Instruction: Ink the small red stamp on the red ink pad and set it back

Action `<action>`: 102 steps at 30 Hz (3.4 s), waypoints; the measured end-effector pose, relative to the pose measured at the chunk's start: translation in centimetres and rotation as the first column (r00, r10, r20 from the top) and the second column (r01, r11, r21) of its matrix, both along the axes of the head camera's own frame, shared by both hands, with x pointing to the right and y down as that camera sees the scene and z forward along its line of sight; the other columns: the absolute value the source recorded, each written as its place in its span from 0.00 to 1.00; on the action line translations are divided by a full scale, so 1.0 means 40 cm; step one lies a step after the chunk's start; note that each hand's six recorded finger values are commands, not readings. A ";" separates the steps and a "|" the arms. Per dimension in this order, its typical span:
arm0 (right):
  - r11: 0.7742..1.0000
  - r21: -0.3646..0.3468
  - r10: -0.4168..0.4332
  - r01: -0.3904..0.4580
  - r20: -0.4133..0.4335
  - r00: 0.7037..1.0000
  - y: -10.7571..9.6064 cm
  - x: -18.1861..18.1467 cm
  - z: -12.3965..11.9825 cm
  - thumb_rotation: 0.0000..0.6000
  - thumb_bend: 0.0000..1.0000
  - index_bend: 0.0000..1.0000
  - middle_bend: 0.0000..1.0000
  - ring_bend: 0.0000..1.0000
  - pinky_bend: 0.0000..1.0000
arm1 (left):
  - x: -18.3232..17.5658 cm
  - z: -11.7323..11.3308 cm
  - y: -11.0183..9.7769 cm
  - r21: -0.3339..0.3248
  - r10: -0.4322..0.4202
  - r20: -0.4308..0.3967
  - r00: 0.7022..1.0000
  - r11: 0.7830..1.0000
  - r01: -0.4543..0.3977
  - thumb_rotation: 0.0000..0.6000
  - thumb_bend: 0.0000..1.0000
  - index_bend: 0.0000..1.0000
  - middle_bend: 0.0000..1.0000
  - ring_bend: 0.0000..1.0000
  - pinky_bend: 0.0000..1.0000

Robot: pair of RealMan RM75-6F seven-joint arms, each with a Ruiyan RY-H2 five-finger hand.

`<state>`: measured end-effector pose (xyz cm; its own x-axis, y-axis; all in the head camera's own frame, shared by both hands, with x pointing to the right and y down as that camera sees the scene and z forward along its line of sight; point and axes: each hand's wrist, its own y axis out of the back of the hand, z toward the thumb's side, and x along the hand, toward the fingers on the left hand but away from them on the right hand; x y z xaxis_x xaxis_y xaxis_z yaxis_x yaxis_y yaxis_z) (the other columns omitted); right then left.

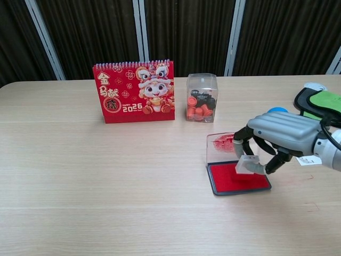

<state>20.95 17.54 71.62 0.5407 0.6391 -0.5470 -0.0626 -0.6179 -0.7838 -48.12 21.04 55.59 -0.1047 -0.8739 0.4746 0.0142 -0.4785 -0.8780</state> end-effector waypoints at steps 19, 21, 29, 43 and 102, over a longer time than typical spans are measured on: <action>1.000 -0.022 -0.003 0.002 -0.016 1.000 0.025 0.016 0.043 1.00 0.51 0.58 0.62 0.73 1.00 | 0.004 0.008 0.000 -0.007 0.001 0.007 1.000 1.000 -0.001 1.00 0.00 0.00 0.00 0.00 0.00; 1.000 -0.020 -0.009 0.008 -0.022 1.000 0.027 0.018 0.047 1.00 0.51 0.58 0.62 0.73 1.00 | 0.004 0.008 0.001 -0.007 0.002 0.008 1.000 1.000 -0.002 1.00 0.00 0.00 0.00 0.00 0.00; 1.000 -0.017 0.004 -0.004 -0.011 1.000 0.027 0.019 0.050 1.00 0.51 0.58 0.62 0.73 1.00 | 0.003 0.007 0.001 -0.007 0.000 0.006 1.000 1.000 0.000 1.00 0.00 0.00 0.00 0.00 0.00; 0.995 0.037 0.091 -0.095 0.089 0.992 -0.054 0.068 -0.071 1.00 0.51 0.59 0.62 0.73 1.00 | 0.007 0.005 0.004 -0.008 0.005 0.001 1.000 1.000 -0.005 1.00 0.00 0.00 0.00 0.00 0.00; 0.982 0.014 0.189 -0.189 -0.066 0.980 0.022 0.344 0.029 1.00 0.17 0.48 0.54 0.73 1.00 | 0.025 0.007 0.015 -0.021 0.029 -0.012 0.999 0.999 -0.029 1.00 0.00 0.00 0.00 0.00 0.00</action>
<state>34.71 18.40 72.77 0.3723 0.7308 -0.5721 0.0027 -0.6173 -0.7867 -47.12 21.65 55.88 -0.0735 -0.8665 0.4937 0.0179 -0.4961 -0.8681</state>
